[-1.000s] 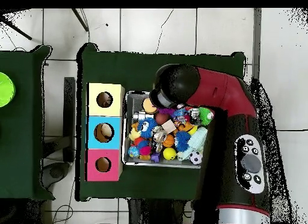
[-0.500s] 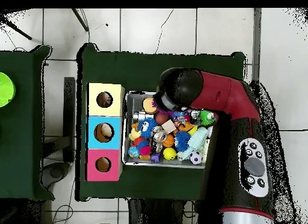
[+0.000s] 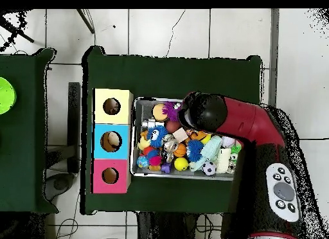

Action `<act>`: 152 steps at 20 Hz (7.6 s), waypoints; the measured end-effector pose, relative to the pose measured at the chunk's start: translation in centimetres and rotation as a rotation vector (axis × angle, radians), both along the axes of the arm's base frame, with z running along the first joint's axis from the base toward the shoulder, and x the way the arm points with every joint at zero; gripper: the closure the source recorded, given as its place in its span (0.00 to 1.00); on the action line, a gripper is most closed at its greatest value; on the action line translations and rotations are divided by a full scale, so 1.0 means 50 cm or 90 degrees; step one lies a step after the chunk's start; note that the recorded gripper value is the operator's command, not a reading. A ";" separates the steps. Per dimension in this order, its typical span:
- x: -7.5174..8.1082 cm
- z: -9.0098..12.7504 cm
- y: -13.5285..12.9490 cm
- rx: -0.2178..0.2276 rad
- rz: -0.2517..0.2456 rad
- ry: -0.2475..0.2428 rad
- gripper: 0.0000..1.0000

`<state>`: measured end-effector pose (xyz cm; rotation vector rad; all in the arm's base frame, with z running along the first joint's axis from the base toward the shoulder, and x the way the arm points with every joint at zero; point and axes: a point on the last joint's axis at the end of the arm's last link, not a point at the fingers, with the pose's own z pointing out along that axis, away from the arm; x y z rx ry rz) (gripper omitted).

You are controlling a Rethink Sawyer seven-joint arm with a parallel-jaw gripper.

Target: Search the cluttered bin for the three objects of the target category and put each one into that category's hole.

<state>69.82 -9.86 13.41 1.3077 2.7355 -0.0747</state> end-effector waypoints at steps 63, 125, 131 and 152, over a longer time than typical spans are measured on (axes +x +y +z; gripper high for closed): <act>-0.398 -0.304 0.081 0.007 -0.086 0.006 1.00; -0.407 -0.297 0.084 0.039 -0.137 0.038 1.00; -0.410 -0.295 0.060 0.050 -0.159 0.035 1.00; -0.508 -0.273 -0.235 0.109 -0.246 0.085 1.00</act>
